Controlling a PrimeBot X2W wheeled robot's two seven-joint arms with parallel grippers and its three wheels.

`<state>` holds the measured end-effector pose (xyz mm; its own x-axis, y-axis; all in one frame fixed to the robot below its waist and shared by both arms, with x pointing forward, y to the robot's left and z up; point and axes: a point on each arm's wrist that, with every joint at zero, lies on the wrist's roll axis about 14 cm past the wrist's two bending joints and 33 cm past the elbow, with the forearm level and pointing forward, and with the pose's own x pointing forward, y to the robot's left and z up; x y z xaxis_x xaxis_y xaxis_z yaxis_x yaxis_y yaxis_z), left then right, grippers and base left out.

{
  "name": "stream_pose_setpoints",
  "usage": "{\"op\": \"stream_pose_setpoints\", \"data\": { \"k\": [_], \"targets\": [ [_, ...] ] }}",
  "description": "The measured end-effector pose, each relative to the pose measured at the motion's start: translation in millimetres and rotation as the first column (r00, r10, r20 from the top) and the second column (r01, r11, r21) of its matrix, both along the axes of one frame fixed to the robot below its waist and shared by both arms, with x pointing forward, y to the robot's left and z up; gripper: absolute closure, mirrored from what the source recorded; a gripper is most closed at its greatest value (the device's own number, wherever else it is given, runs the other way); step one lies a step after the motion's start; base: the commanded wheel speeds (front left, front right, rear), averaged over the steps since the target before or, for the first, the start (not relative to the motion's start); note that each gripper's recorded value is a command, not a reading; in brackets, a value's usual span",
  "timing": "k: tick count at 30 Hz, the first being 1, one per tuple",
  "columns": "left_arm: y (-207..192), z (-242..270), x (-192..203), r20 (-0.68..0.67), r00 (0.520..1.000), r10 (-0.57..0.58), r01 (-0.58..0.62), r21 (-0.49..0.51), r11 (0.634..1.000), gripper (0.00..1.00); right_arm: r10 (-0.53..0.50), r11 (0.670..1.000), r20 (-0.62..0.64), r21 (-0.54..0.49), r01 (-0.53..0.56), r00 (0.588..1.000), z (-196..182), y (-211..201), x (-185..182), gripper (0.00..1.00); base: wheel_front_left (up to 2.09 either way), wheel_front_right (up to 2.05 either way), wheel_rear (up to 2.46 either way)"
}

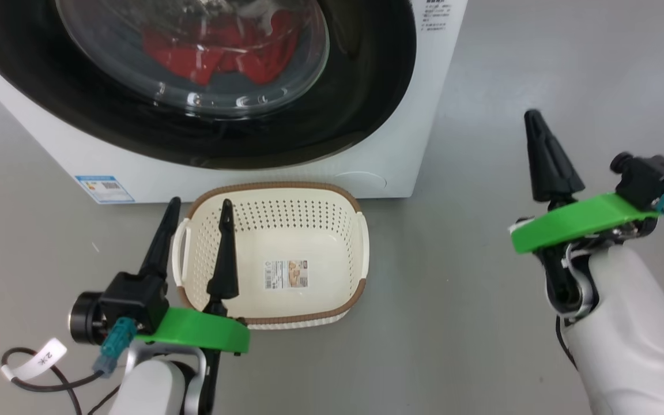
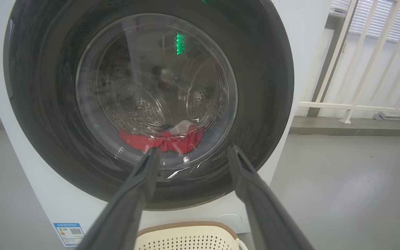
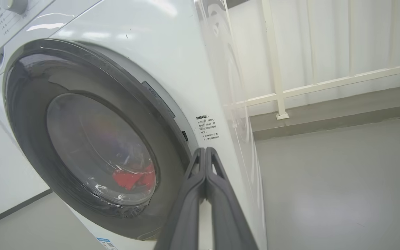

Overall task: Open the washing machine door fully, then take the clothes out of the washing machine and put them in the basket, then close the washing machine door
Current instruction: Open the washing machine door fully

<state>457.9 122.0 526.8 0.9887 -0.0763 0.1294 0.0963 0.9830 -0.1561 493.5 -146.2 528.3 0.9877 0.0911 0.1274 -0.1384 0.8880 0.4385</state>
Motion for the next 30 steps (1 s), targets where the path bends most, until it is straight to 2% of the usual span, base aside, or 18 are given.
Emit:
{"op": "stream_pose_setpoints", "data": {
  "k": [4, 10, 17, 22, 30],
  "targets": [
    [-1.0, -0.2, 6.0, 0.008, 1.0, -0.003, 0.003, -0.009, 1.0, 0.0, -0.015, 0.995, -0.001, 0.103, 0.015, 1.0, 2.8, -2.3, 19.4, 1.0, 0.0, 0.0, 0.0],
    [-0.3, -6.0, 10.6, -0.002, 1.0, 0.001, -0.001, -0.033, 0.999, 0.0, -0.003, 0.982, -0.018, 0.187, 0.007, 1.0, 3.4, 3.9, 47.6, 1.0, 0.0, 0.0, 0.0],
    [3.8, -7.0, 18.0, 0.008, 1.0, 0.015, -0.015, -0.032, 0.999, 0.0, 0.064, 0.952, -0.083, 0.304, -0.036, 0.994, -1.8, 18.3, 75.8, 1.0, 0.0, 0.0, 0.0],
    [6.7, -14.4, 20.2, -0.007, 1.0, 0.021, -0.021, -0.029, 0.999, 0.0, 0.127, 0.933, -0.126, 0.352, -0.075, 0.984, -5.5, 26.5, 91.3, 1.0, 0.0, 0.0, 0.0],
    [9.0, -19.2, 23.6, -0.014, 1.0, 0.024, -0.024, -0.022, 0.999, 0.0, 0.269, 0.864, -0.178, 0.479, -0.156, 0.946, -2.7, 46.8, 112.5, 1.0, 0.0, 0.0, 0.0]
  ]
}}
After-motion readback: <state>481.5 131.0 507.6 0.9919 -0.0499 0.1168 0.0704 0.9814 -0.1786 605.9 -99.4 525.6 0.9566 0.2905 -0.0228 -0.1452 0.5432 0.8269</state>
